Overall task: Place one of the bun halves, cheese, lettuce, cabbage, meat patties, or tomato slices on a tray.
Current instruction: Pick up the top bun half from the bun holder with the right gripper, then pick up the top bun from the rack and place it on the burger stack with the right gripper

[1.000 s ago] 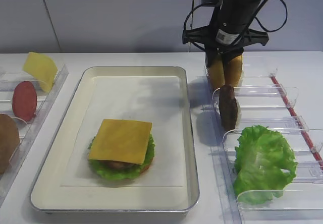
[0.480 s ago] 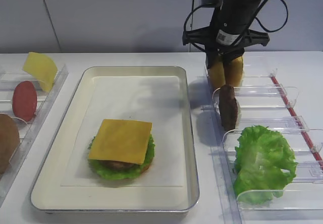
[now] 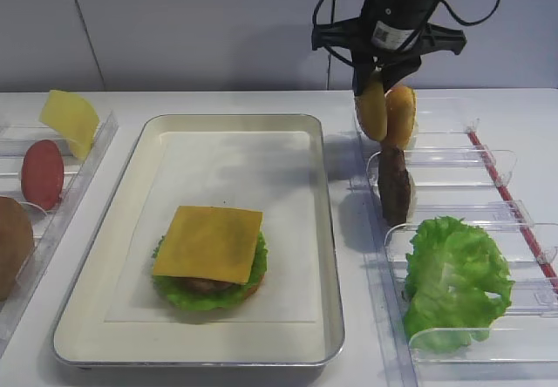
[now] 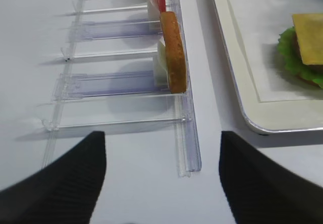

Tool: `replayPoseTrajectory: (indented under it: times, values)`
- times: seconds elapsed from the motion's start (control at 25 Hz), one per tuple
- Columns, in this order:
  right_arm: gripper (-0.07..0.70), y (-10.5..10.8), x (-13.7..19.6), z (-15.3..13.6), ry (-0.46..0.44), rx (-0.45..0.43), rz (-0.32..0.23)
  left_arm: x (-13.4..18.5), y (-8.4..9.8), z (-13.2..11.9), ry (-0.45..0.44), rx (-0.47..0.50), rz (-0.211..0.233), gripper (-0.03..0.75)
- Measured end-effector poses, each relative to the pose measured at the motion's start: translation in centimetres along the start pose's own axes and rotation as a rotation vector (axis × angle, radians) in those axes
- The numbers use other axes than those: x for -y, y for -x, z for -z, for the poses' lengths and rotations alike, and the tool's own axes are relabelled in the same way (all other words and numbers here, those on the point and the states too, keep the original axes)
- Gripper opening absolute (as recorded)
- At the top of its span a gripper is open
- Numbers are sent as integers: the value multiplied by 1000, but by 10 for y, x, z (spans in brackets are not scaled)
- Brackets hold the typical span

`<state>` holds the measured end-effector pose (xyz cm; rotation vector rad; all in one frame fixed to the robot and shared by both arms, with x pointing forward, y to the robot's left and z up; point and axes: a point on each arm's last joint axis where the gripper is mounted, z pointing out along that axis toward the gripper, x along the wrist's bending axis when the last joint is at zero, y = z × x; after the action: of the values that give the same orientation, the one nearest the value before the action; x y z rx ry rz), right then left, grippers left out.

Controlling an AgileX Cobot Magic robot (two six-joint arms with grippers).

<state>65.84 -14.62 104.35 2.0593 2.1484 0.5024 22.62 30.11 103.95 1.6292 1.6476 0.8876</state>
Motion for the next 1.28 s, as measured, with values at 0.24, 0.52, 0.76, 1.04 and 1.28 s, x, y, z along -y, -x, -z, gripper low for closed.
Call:
replayPoseTrajectory:
  times: [0.24, 0.52, 0.76, 1.04, 1.28]
  values:
    - [274, -2, -4, 14, -4, 0, 9, 0, 0, 0, 0, 0, 0, 449]
    - [272, -3, -3, 27, -1, -4, 21, 0, 0, 0, 0, 0, 0, 449]
    - [272, -5, 1, 50, 10, -38, 33, 0, 0, 0, 0, 0, 0, 449]
    - [272, -10, 6, 80, 49, -114, 61, 0, 0, 0, 0, 0, 0, 449]
    - [272, -16, 14, 111, 90, -201, 78, 0, 0, 0, 0, 0, 0, 449]
